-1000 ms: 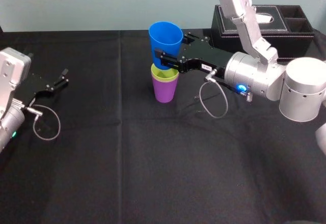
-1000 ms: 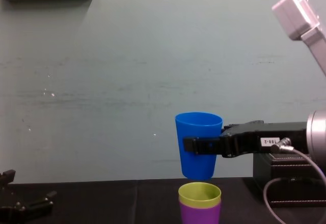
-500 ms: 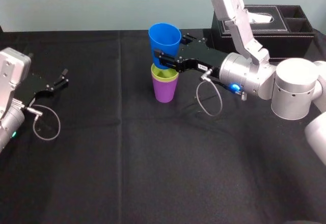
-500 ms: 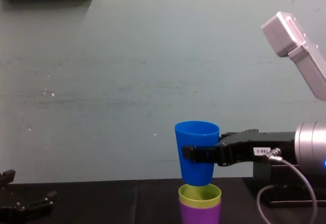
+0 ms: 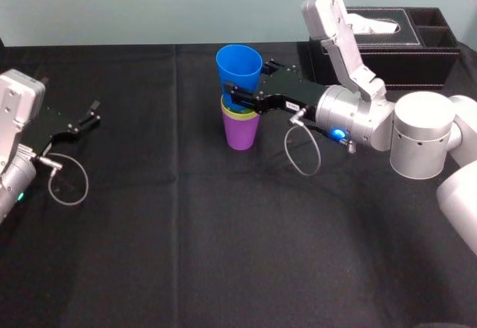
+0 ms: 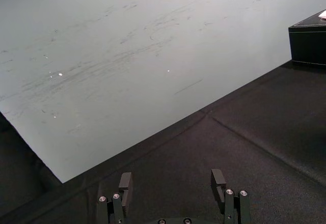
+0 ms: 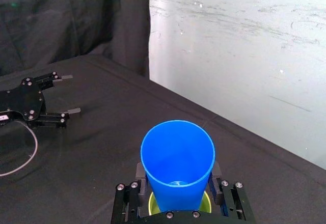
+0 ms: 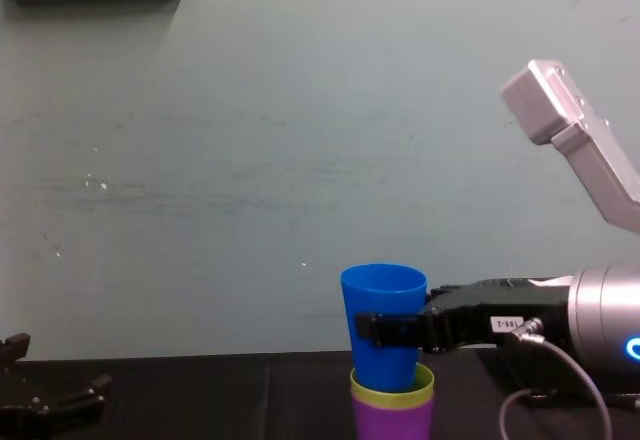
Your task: Stack the three plastic cups sequentially using one hand.
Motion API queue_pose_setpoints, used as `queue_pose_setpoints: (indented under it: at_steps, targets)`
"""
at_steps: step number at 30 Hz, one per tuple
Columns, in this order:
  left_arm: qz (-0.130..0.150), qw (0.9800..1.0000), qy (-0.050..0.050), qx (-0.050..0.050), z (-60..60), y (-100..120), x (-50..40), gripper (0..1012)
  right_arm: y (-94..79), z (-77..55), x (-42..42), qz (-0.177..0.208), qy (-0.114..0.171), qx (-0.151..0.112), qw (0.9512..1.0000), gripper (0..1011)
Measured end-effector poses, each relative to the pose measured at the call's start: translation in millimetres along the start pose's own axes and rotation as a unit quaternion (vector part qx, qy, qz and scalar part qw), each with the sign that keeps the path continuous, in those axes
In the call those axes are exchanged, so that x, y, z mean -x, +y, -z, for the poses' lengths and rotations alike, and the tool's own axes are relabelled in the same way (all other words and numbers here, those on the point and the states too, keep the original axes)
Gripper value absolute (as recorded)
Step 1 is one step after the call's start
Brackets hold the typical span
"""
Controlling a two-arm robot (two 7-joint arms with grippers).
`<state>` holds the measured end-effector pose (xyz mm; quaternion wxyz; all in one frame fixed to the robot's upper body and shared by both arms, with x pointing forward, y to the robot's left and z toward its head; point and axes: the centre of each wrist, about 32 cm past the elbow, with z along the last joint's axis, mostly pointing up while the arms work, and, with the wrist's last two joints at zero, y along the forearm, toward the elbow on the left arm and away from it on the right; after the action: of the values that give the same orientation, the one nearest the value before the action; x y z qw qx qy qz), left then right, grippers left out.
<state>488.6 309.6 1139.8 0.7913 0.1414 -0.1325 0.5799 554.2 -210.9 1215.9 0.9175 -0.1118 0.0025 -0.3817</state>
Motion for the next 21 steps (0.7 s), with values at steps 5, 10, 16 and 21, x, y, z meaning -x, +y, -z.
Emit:
queue_pose_setpoints:
  at_steps: [5, 10, 16, 21]
  targets:
    - [0.0, 1.0, 0.0, 0.0, 0.0, 0, 0.0, 1010, 2.0, 3.9, -0.3, 0.001, 0.002, 0.004, 1.0, 721]
    - [0.0, 1.0, 0.0, 0.0, 0.0, 0, 0.0, 1010, 2.7, 6.9, -1.0, 0.003, 0.005, 0.007, 1.0, 721]
    - [0.0, 1.0, 0.0, 0.0, 0.0, 0, 0.0, 1010, 2.9, 10.1, -1.1, 0.007, 0.01, 0.011, 0.9999, 721]
    - [0.0, 1.0, 0.0, 0.0, 0.0, 0, 0.0, 1010, 3.1, 11.9, -1.1, 0.009, 0.014, 0.014, 0.9998, 721]
